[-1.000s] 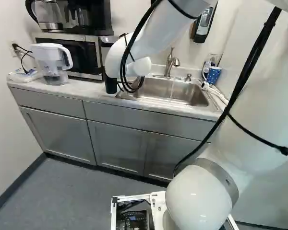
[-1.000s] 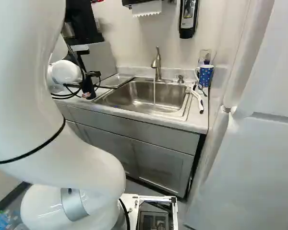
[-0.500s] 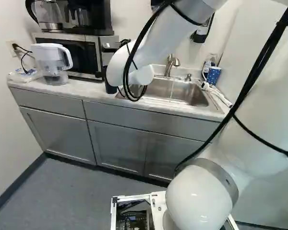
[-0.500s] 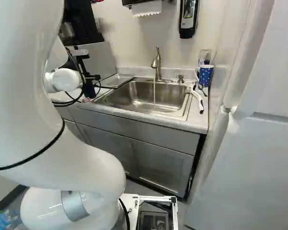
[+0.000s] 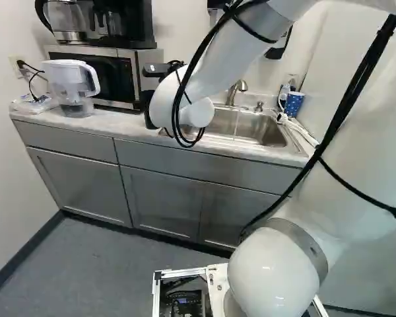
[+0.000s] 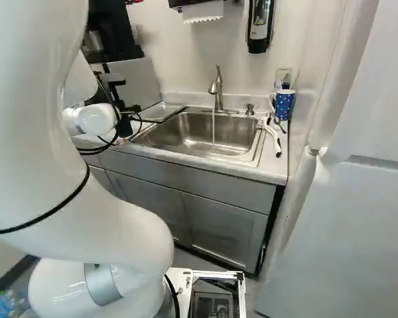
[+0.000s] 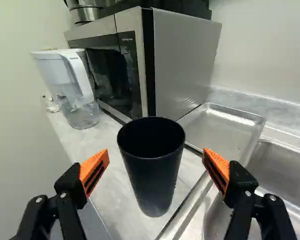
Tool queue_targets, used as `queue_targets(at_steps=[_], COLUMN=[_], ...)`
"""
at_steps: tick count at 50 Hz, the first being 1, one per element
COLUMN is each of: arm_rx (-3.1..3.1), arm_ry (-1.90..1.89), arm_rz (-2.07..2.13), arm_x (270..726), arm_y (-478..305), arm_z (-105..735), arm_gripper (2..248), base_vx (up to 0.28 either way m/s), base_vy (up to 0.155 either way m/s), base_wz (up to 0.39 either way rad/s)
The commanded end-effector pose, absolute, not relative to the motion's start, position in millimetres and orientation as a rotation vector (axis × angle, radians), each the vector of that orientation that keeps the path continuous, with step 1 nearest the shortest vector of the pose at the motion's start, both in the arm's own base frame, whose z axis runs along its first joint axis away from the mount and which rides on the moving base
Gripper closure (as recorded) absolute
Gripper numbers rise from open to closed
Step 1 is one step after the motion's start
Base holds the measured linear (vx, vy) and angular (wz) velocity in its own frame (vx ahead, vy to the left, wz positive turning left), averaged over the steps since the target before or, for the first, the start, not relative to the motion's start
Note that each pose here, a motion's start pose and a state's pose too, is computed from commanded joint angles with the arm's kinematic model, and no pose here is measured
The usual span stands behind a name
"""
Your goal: Rinse the cup and place it in the tray
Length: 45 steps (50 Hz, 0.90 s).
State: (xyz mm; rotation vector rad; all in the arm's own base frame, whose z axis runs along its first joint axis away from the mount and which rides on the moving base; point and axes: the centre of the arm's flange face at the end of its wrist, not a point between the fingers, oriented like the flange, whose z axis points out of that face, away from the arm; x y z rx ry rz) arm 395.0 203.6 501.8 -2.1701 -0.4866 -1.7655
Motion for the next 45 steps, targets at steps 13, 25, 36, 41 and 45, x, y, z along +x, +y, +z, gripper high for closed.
queue_targets(at_steps=[13,25,36,41,45], arm_rx=[-2.15,-2.13,-2.111,-2.102,-2.095], arm_ry=[-0.482,-0.479,-0.477,-0.477,-0.477], arm_rz=[-1.787,-1.806,-1.823,-1.829,-1.835], arm_x=[396.3,396.6,394.5,392.2,390.4], arm_y=[204.4,205.0,205.0,204.9,204.7], arm_z=[492.7,484.3,476.7,473.2,470.4], arm_gripper=[3,3,3,3,3], base_vx=[0.0,0.0,0.0,0.0,0.0], base_vy=[0.0,0.0,0.0,0.0,0.0], base_wz=[0.0,0.0,0.0,0.0,0.0])
